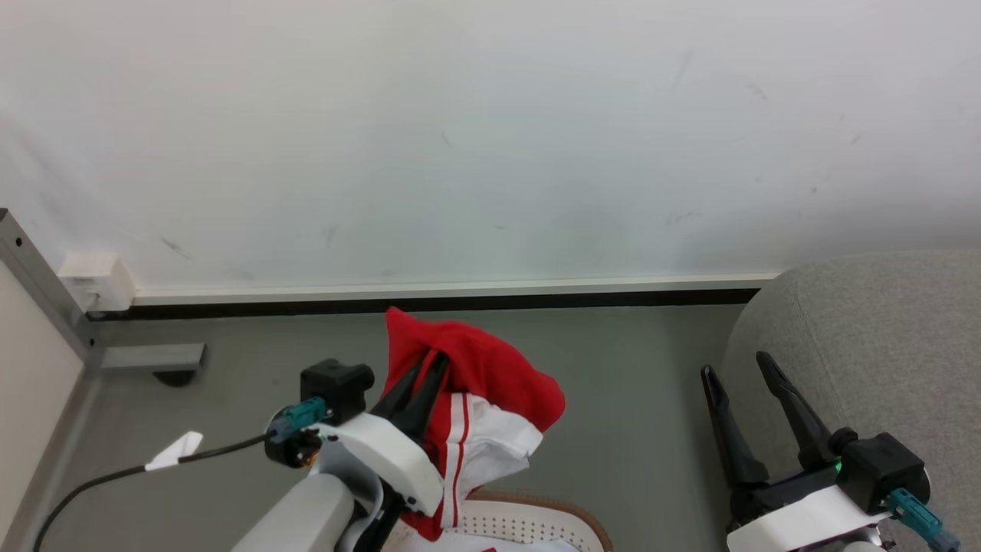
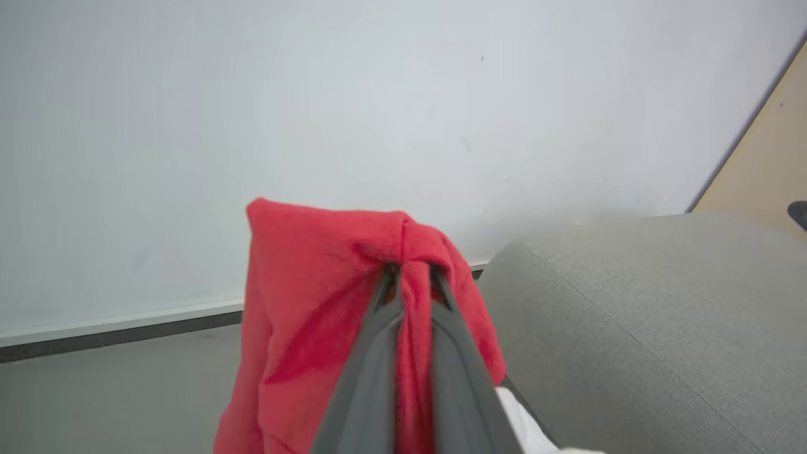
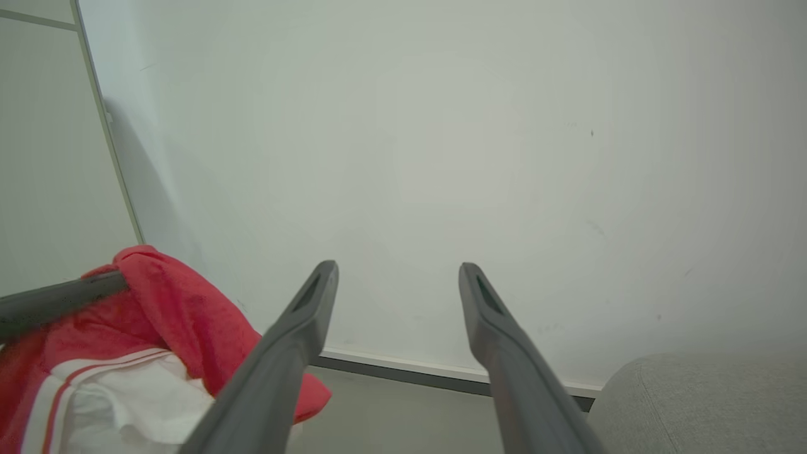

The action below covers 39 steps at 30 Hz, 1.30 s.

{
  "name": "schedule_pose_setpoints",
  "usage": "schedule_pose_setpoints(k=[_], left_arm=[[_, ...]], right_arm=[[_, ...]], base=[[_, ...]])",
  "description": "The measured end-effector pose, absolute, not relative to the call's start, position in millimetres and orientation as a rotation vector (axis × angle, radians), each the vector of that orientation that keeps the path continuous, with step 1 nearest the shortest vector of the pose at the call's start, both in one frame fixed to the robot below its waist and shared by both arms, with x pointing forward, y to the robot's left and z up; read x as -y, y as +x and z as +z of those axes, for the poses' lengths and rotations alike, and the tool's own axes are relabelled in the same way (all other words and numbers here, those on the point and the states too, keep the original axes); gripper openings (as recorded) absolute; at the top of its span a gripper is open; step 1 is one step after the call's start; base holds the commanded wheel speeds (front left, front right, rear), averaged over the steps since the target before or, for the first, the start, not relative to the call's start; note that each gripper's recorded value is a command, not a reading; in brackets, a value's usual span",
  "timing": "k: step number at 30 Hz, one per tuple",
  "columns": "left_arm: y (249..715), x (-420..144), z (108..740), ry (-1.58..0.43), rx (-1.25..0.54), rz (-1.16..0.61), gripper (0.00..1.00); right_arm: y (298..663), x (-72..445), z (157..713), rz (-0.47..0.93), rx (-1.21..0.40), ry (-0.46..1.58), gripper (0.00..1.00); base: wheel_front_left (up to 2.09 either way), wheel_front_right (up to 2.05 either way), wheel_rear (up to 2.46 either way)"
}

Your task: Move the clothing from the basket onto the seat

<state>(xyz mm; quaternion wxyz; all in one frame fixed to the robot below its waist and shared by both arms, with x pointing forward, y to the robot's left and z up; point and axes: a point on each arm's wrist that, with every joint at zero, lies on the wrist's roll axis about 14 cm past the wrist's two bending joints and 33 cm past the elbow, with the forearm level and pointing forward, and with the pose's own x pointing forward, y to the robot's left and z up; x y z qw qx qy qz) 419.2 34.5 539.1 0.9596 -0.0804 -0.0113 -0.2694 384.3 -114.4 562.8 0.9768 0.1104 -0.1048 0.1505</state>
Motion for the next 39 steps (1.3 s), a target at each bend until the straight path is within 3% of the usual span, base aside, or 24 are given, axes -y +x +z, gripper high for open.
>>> schedule_pose_setpoints(k=[8,23,39], left_arm=[[416.1,-37.4,590.1,-0.159,0.164,-0.547,0.0],[409.3,-47.1,596.3,-0.148,0.167,-0.521,0.0],[393.2,-43.6,596.7,-0.14,0.152,-0.544,0.0]], right_arm=[[377.2,107.8,566.8,0.316,0.223,0.234,1.0],[373.1,78.2,559.6,0.399,0.192,0.243,1.0],[331.2,-49.5,527.0,0.921,0.061,0.031,1.0]], base=[[0.0,0.0,0.0],[0.0,0.0,0.0],[0.0,0.0,0.0]])
